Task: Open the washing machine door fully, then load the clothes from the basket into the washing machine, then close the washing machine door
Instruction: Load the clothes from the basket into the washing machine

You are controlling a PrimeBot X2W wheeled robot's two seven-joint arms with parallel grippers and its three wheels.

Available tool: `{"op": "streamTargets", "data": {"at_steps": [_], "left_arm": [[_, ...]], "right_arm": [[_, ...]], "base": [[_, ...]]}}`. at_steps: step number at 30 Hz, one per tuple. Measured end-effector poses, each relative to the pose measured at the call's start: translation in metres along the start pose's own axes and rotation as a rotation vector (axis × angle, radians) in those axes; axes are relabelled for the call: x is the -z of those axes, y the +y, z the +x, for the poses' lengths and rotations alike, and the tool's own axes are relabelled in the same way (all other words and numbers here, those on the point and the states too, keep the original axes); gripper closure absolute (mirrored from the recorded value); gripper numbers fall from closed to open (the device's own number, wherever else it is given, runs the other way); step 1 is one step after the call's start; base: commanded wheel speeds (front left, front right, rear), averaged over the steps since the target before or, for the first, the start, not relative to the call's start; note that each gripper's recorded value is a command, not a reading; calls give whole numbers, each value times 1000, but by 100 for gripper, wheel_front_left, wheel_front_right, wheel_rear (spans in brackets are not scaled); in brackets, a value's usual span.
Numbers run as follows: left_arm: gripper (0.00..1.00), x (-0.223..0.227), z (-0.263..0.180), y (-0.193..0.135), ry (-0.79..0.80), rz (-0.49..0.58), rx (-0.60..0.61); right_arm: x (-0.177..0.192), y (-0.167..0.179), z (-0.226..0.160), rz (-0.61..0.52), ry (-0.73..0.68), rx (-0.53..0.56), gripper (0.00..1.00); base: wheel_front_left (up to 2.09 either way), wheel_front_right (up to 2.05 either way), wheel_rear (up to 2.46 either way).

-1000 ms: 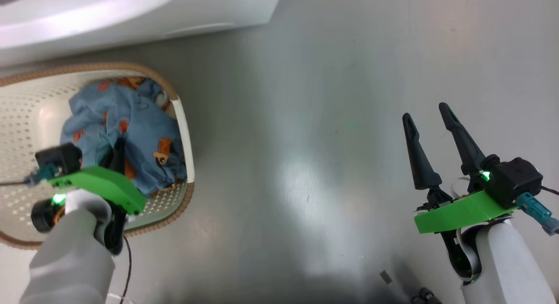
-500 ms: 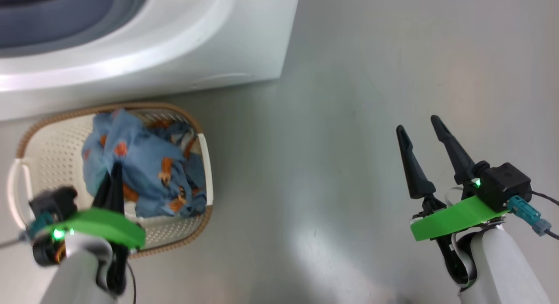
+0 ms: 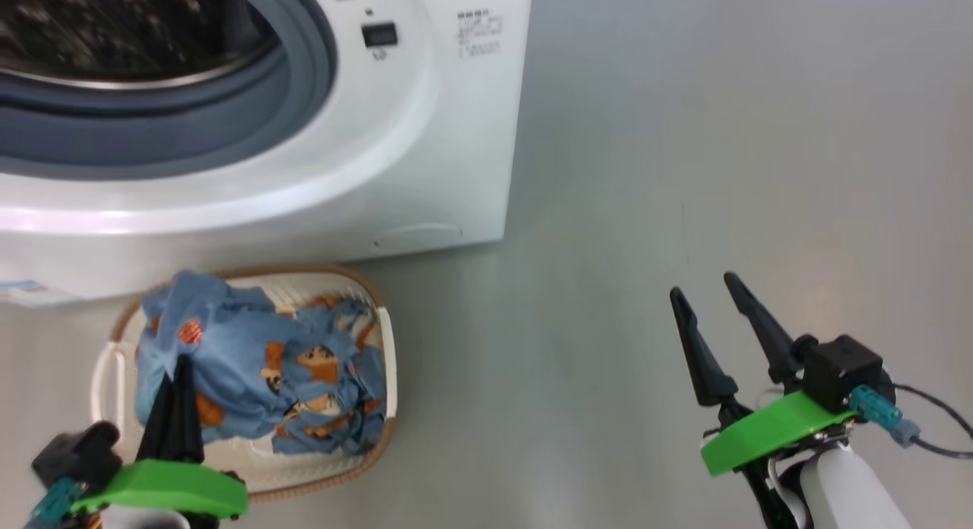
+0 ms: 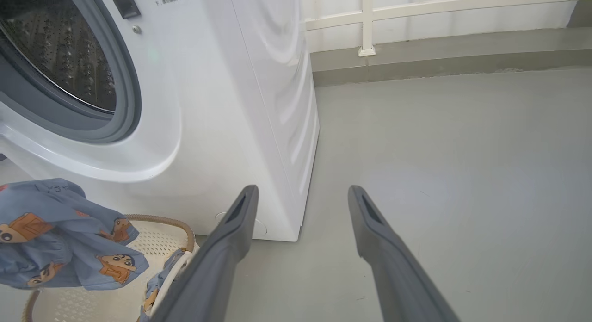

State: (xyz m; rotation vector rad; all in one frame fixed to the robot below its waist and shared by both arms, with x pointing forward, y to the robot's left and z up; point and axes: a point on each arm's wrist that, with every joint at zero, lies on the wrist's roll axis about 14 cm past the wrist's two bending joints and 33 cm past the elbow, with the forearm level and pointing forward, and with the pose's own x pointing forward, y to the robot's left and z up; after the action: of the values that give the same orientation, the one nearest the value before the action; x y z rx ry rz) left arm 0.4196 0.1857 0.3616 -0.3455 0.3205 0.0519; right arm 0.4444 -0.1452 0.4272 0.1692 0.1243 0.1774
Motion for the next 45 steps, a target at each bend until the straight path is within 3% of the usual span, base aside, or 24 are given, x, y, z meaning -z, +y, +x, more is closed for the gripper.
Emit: {"op": "streamTargets", "data": {"at_steps": [22, 34, 45], "left_arm": [[100, -116, -100, -12, -401, 81, 36], [100, -124, -133, -7, -457, 95, 22], [100, -124, -133, -9, -458, 95, 14]], "right_arm": [[-58, 31, -50, -13, -144, -40, 0], [-73, 36, -68, -18, -194, -37, 0], [-78, 25, -73, -29, -213, 0, 0]], "base": [[0, 0, 0], [0, 0, 0], [0, 0, 0]]}}
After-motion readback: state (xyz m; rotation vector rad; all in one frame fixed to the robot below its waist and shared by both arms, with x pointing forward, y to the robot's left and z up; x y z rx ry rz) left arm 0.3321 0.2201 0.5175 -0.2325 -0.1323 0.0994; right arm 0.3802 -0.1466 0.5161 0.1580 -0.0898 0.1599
